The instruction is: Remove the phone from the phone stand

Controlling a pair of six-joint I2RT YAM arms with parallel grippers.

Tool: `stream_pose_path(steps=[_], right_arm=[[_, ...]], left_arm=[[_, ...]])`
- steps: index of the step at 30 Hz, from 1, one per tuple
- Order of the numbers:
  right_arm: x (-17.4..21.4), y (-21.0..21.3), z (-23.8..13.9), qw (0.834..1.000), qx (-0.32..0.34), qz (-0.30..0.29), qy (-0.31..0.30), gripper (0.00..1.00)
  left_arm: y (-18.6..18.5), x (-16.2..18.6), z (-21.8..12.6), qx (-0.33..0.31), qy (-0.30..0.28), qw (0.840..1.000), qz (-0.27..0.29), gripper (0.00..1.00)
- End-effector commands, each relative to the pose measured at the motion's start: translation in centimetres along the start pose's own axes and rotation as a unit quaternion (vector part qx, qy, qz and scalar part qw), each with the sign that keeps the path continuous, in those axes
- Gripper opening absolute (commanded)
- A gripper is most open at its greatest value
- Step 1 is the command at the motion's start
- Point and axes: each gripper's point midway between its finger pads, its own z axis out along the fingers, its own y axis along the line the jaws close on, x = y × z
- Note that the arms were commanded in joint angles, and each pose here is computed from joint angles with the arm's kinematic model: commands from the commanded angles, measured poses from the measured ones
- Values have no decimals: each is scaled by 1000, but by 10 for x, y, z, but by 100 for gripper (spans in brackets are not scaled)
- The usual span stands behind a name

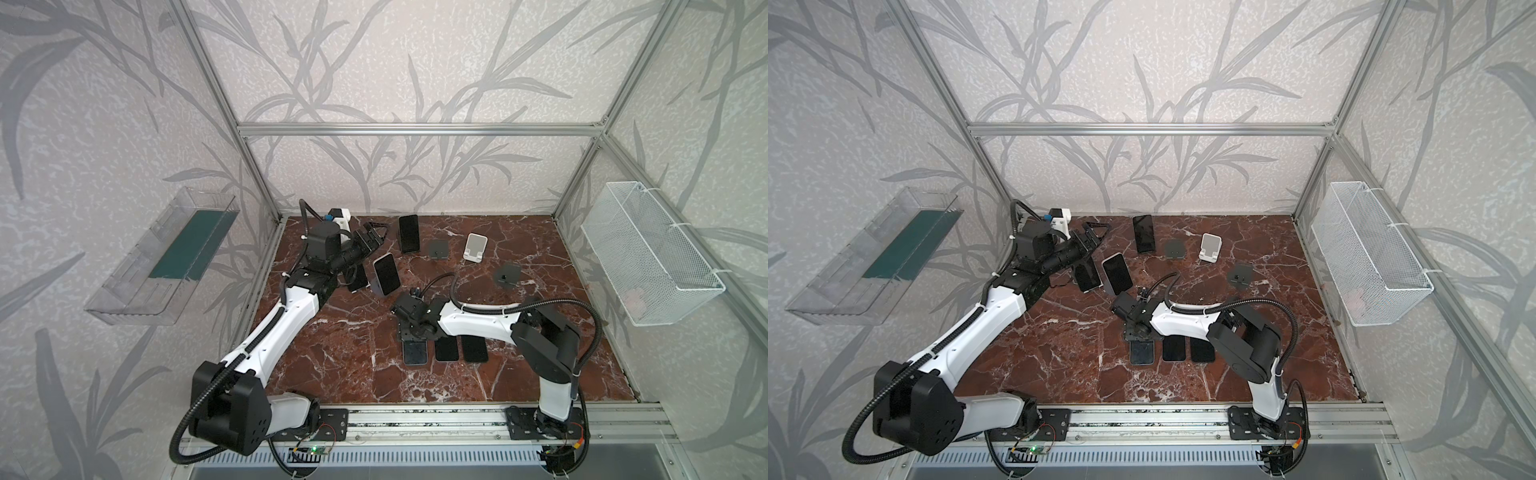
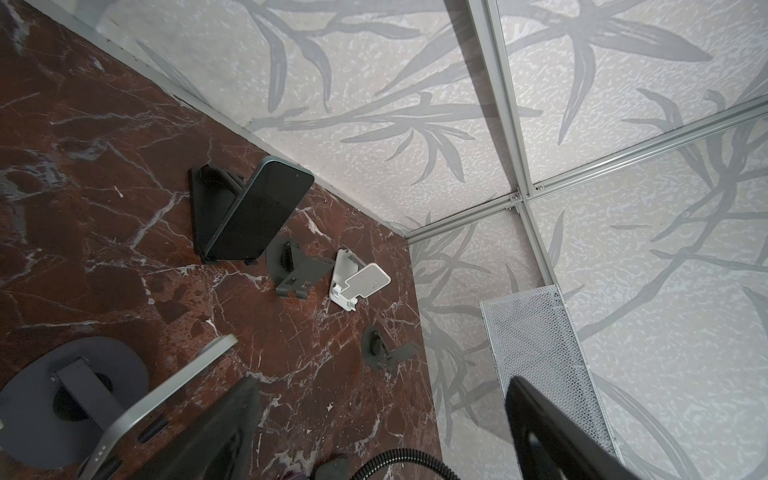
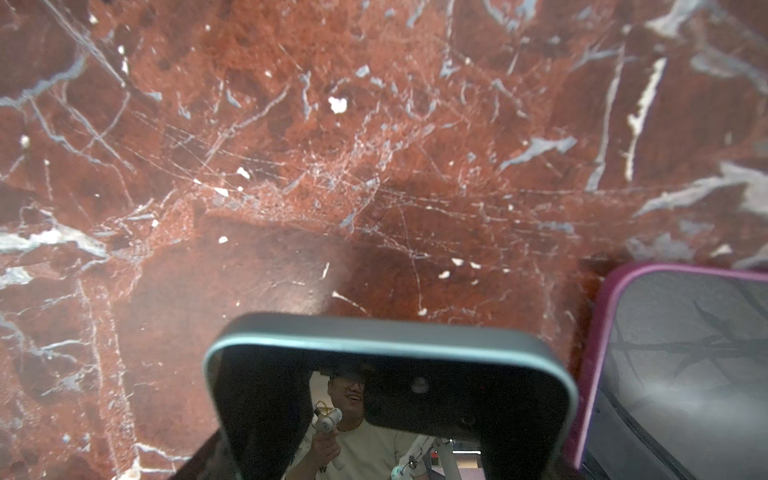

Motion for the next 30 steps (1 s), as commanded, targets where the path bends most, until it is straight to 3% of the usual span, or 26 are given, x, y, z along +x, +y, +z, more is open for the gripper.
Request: stream_pose_path(steps=[1, 17, 30], right_arm=[[17, -29, 18, 998, 67, -8, 17, 68], [27, -49, 42, 992, 120, -8, 25, 75], [31, -56, 33, 991, 132, -2, 35, 77]], left_arm=[[-19, -9, -6, 21, -18, 999, 18, 93], [-17, -7, -2, 21, -9, 999, 21, 93], [-20, -6, -1, 32, -6, 999, 11, 93]])
